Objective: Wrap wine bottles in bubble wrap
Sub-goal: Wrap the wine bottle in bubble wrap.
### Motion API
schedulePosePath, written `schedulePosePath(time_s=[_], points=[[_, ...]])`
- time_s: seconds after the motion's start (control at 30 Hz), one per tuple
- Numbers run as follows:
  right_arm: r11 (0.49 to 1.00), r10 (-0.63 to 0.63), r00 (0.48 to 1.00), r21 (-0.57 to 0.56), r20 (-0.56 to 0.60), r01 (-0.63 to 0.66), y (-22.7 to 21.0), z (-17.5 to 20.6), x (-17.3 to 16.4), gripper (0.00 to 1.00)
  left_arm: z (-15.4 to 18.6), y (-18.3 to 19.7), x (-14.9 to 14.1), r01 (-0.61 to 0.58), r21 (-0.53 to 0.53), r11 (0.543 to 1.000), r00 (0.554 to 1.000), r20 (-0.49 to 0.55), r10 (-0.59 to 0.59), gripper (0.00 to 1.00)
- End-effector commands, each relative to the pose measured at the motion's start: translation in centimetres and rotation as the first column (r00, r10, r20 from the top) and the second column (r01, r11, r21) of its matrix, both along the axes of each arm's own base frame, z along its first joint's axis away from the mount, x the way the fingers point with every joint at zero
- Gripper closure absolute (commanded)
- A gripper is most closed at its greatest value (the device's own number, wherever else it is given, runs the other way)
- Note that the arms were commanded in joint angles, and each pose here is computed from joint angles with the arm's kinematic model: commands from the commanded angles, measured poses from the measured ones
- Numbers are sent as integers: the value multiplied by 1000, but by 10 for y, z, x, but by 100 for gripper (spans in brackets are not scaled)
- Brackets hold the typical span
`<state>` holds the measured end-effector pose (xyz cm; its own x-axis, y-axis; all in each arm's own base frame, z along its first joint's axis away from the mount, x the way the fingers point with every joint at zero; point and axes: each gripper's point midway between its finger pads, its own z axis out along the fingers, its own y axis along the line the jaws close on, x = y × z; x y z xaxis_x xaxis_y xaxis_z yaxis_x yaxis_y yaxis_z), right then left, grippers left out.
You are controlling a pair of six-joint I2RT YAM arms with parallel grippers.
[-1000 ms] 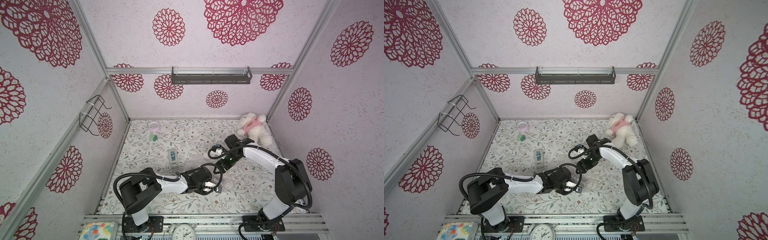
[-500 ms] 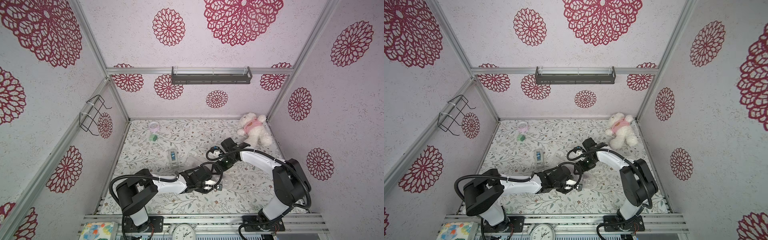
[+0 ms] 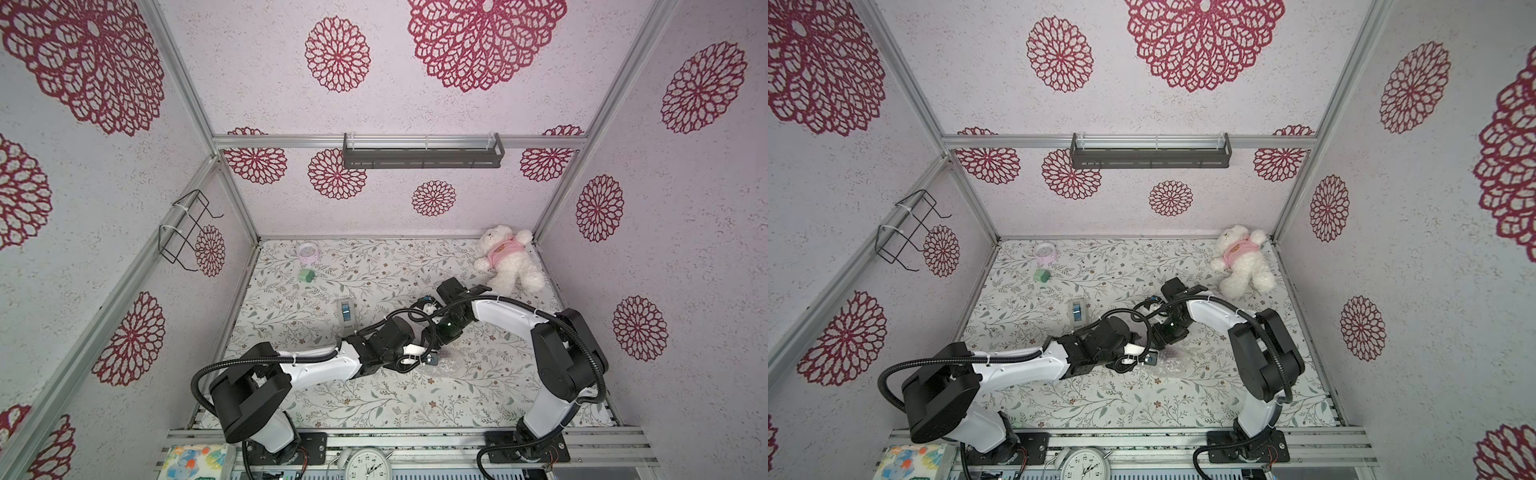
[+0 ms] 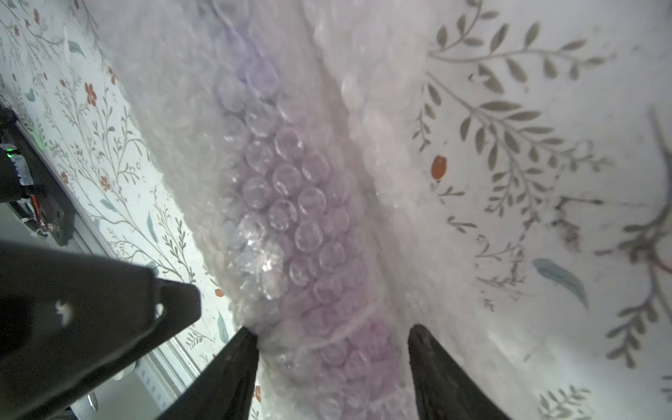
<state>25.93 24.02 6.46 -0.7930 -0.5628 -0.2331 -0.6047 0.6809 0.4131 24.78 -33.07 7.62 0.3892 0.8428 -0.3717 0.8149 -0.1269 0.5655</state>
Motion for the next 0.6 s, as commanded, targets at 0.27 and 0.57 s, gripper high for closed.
schedulePosePath(time_s=[0.27,0.57], points=[[986,-169,982,17,84,168,-31,41,31,30,-16,-12,12,85,56,995,992,-96,-79,36],[964,-261,965,-57,-2,261,-53,-5,35,30,-40,-16,5,139,117,983,968,-225,-111,33]])
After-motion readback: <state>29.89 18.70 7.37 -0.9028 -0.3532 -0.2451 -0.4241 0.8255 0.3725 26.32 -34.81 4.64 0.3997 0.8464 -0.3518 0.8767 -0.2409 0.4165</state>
